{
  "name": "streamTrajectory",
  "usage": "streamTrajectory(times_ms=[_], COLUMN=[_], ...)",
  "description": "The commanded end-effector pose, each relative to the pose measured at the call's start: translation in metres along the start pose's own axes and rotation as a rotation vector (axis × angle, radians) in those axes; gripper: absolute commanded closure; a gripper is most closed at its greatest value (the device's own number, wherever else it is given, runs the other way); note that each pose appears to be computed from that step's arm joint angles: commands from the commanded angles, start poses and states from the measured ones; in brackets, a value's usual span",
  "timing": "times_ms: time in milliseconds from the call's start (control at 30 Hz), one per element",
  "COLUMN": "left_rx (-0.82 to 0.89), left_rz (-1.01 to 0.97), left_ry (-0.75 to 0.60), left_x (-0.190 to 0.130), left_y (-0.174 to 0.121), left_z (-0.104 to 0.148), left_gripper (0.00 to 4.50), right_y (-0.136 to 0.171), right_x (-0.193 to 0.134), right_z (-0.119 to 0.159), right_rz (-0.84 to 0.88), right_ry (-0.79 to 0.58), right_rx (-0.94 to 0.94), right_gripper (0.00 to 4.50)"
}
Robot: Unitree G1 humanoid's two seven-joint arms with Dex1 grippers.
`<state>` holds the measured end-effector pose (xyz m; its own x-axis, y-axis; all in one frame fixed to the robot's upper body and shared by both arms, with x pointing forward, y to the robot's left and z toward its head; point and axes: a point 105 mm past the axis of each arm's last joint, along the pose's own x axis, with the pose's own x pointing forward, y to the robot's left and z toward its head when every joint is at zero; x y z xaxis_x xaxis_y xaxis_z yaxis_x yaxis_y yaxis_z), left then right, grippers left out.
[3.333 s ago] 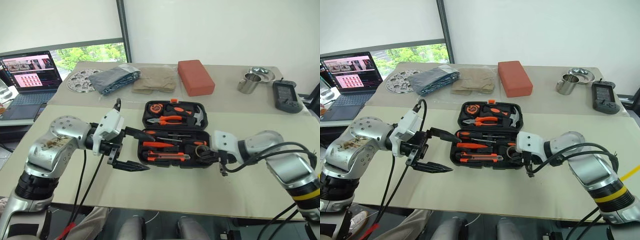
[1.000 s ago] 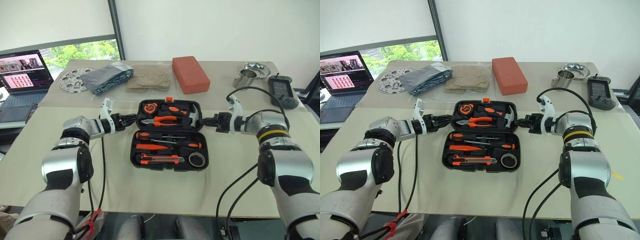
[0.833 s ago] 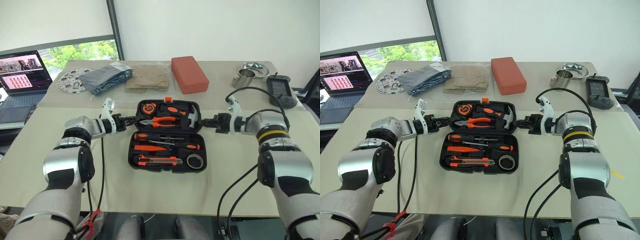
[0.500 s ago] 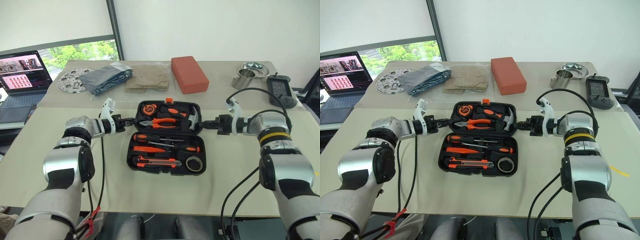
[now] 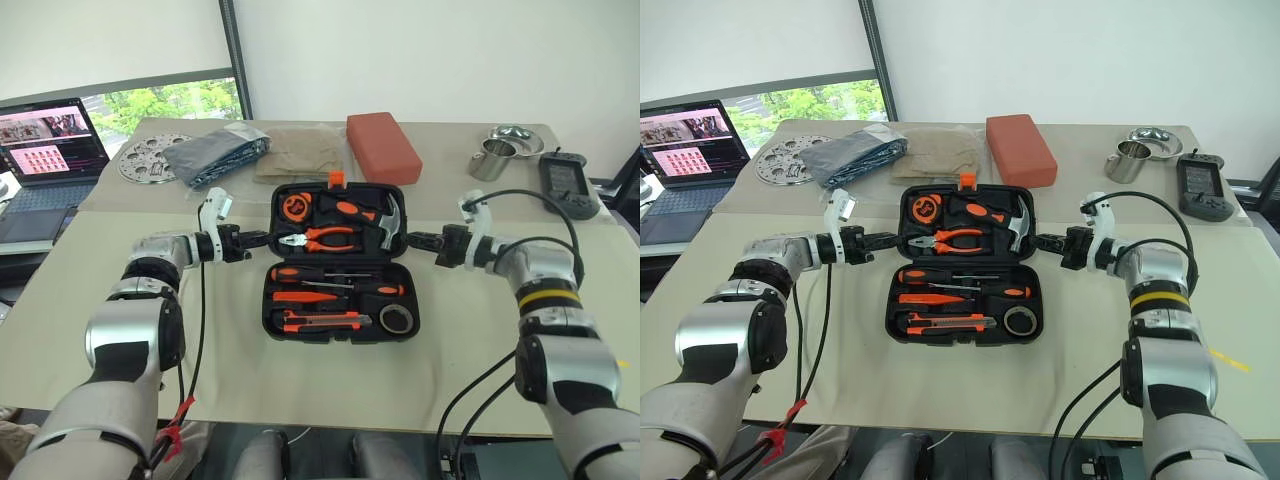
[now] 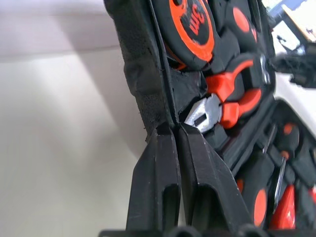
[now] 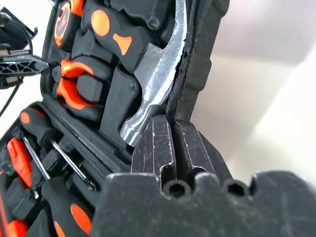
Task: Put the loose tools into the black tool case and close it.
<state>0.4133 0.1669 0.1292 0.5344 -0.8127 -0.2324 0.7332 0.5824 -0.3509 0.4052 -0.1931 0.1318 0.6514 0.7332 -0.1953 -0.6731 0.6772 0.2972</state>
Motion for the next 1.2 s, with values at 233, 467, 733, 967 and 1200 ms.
streamTrajectory(times_ms=[233, 467, 733, 967, 1200], left_rx=[0.59, 0.881, 1.145, 1.361, 1.58], left_rz=[0.015, 0.08, 0.112, 0.093, 0.058], left_ry=[-0.103, -0.157, -0.186, -0.145, -0.026], left_x=[-0.011, -0.016, -0.023, -0.032, -0.046], left_y=[-0.01, -0.015, -0.024, -0.031, -0.03], left_z=[0.029, 0.022, 0.005, -0.014, -0.034], left_gripper=[4.48, 4.48, 4.48, 4.48, 3.58], right_y=[0.041, 0.06, 0.067, 0.069, 0.058], right_x=[-0.011, -0.022, -0.03, -0.035, -0.046], right_z=[0.028, 0.021, 0.02, -0.002, -0.031], right_rz=[0.091, 0.097, 0.069, 0.083, 0.115], right_ry=[-0.244, -0.315, -0.395, -0.371, -0.251], right_rx=[-0.416, -0.739, -1.002, -1.191, -1.272], right_gripper=[4.5, 4.5, 4.5, 4.5, 2.94])
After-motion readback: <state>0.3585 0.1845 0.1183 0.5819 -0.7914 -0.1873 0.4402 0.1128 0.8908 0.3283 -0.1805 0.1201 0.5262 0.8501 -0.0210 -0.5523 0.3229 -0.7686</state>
